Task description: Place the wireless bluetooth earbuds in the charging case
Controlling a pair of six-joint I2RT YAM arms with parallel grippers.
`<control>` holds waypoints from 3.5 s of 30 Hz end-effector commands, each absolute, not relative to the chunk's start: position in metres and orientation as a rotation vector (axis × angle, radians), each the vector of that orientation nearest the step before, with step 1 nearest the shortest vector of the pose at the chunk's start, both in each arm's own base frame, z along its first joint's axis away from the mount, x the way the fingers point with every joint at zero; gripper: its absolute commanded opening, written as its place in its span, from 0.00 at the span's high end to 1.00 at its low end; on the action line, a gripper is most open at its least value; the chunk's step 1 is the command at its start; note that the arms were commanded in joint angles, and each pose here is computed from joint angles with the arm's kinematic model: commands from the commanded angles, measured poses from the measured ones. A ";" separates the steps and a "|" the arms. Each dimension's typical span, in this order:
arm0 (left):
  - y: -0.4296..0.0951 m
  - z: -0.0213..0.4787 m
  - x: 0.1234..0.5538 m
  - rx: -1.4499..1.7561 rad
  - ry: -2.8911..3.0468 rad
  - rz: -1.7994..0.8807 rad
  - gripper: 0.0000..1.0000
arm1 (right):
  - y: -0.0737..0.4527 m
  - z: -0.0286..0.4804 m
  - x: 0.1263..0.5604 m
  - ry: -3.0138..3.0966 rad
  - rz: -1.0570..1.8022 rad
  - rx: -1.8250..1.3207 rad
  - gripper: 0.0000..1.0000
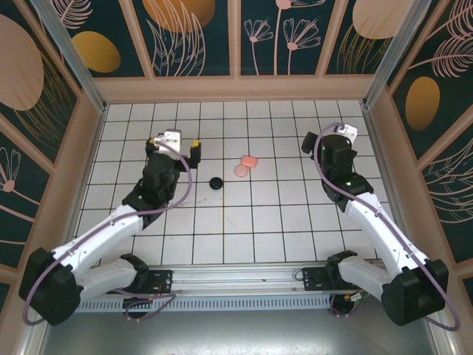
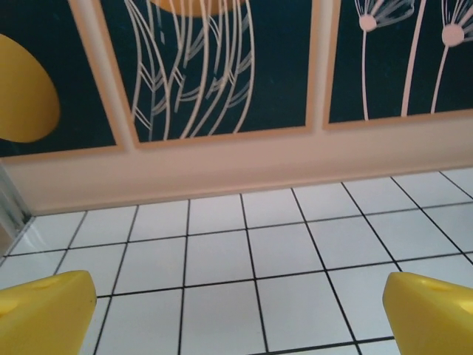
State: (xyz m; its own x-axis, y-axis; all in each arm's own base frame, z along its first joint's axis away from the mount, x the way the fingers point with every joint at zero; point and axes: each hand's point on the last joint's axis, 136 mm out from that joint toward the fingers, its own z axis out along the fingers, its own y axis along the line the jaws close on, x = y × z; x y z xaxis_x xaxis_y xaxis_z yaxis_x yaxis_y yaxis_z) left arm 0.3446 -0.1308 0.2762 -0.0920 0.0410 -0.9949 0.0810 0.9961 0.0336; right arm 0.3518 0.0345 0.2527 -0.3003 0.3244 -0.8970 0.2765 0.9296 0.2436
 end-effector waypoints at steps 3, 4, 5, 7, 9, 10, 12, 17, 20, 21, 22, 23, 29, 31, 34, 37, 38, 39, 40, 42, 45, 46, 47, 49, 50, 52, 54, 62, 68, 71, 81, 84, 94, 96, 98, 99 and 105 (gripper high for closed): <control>-0.088 0.300 0.334 -0.028 1.480 -0.054 0.01 | 0.008 0.259 0.359 1.770 -0.033 0.443 0.01; -0.075 0.296 0.332 -0.059 1.460 -0.057 0.01 | 0.006 0.256 0.360 1.760 -0.026 0.427 0.01; -0.063 0.292 0.329 -0.082 1.439 -0.045 0.01 | 0.004 0.256 0.360 1.745 -0.022 0.421 0.01; -0.042 0.280 0.322 -0.100 1.401 0.020 0.01 | 0.000 0.249 0.362 1.737 -0.013 0.400 0.01; -0.033 0.267 0.321 -0.079 1.402 0.068 0.01 | -0.004 0.243 0.364 1.735 -0.024 0.374 0.01; -0.031 0.260 0.323 -0.057 1.415 0.082 0.01 | -0.006 0.239 0.365 1.735 -0.041 0.365 0.01; -0.028 0.245 0.326 -0.028 1.440 0.108 0.01 | -0.015 0.233 0.365 1.721 -0.075 0.372 0.01; -0.031 0.206 0.335 0.068 1.519 0.139 0.01 | -0.033 0.219 0.361 1.686 -0.125 0.379 0.01; -0.027 0.187 0.339 0.053 1.542 0.119 0.01 | -0.038 0.210 0.361 1.686 -0.132 0.362 0.01; -0.025 0.182 0.340 0.047 1.545 0.124 0.01 | -0.039 0.206 0.361 1.688 -0.137 0.352 0.01; -0.024 0.178 0.341 0.045 1.543 0.123 0.01 | -0.040 0.204 0.361 1.684 -0.149 0.345 0.01; -0.022 0.175 0.342 0.035 1.546 0.119 0.01 | -0.040 0.201 0.361 1.684 -0.155 0.331 0.01; -0.019 0.159 0.349 0.021 1.566 0.105 0.01 | -0.033 0.184 0.365 1.666 -0.121 0.267 0.01; -0.017 0.158 0.354 0.010 1.579 0.100 0.01 | -0.026 0.179 0.367 1.657 -0.092 0.234 0.01; -0.016 0.156 0.358 0.015 1.599 0.077 0.01 | -0.016 0.173 0.370 1.644 -0.044 0.185 0.01; -0.021 0.154 0.362 0.059 1.615 0.020 0.01 | -0.009 0.162 0.372 1.667 -0.029 0.137 0.01; -0.023 0.153 0.364 0.080 1.627 -0.007 0.01 | -0.008 0.159 0.373 1.674 -0.026 0.130 0.01; -0.024 0.151 0.367 0.087 1.640 -0.024 0.01 | -0.008 0.156 0.372 1.674 -0.024 0.125 0.01; -0.025 0.150 0.370 0.096 1.652 -0.038 0.01 | -0.007 0.153 0.370 1.673 -0.020 0.121 0.01; -0.027 0.147 0.376 0.119 1.675 -0.079 0.01 | -0.007 0.148 0.366 1.664 -0.018 0.126 0.01; -0.034 0.146 0.374 0.179 1.671 -0.143 0.01 | -0.005 0.144 0.361 1.644 -0.011 0.111 0.01; -0.035 0.147 0.371 0.186 1.659 -0.151 0.01 | -0.005 0.143 0.360 1.642 -0.010 0.113 0.01; -0.035 0.150 0.367 0.188 1.639 -0.151 0.01 | -0.005 0.142 0.360 1.640 -0.010 0.112 0.01; -0.036 0.152 0.358 0.195 1.607 -0.147 0.01 | -0.005 0.141 0.360 1.636 -0.010 0.109 0.01; -0.036 0.155 0.353 0.194 1.584 -0.143 0.01 | -0.005 0.140 0.360 1.636 -0.008 0.105 0.01; -0.035 0.158 0.344 0.191 1.553 -0.134 0.01 | -0.005 0.140 0.359 1.633 -0.009 0.106 0.01; -0.034 0.159 0.340 0.184 1.535 -0.129 0.01 | -0.005 0.140 0.359 1.632 -0.008 0.105 0.01; -0.018 0.154 0.333 0.086 1.511 -0.078 0.01 | -0.005 0.139 0.356 1.622 0.004 0.104 0.01; -0.013 0.138 0.370 0.058 1.635 -0.110 0.01 | -0.002 0.126 0.368 1.669 0.030 0.075 0.01; -0.006 0.136 0.375 0.017 1.655 -0.099 0.01 | -0.011 0.120 0.378 1.722 0.115 0.104 0.01; 0.012 0.137 0.377 -0.089 1.656 -0.033 0.01 | -0.009 0.121 0.378 1.717 0.073 0.105 0.01; 0.012 0.136 0.376 -0.089 1.657 -0.033 0.01 | -0.009 0.121 0.378 1.718 0.074 0.103 0.01; 0.012 0.137 0.377 -0.088 1.655 -0.033 0.01 | -0.008 0.121 0.378 1.718 0.075 0.101 0.01; 0.012 0.137 0.377 -0.090 1.655 -0.035 0.01 | -0.009 0.120 0.378 1.719 0.075 0.104 0.01; 0.012 0.137 0.377 -0.090 1.655 -0.033 0.01 | -0.008 0.120 0.379 1.722 0.078 0.103 0.01; 0.012 0.137 0.377 -0.089 1.655 -0.034 0.01 | -0.009 0.120 0.380 1.724 0.083 0.103 0.01; 0.012 0.137 0.377 -0.089 1.656 -0.033 0.01 | -0.009 0.120 0.379 1.720 0.082 0.100 0.01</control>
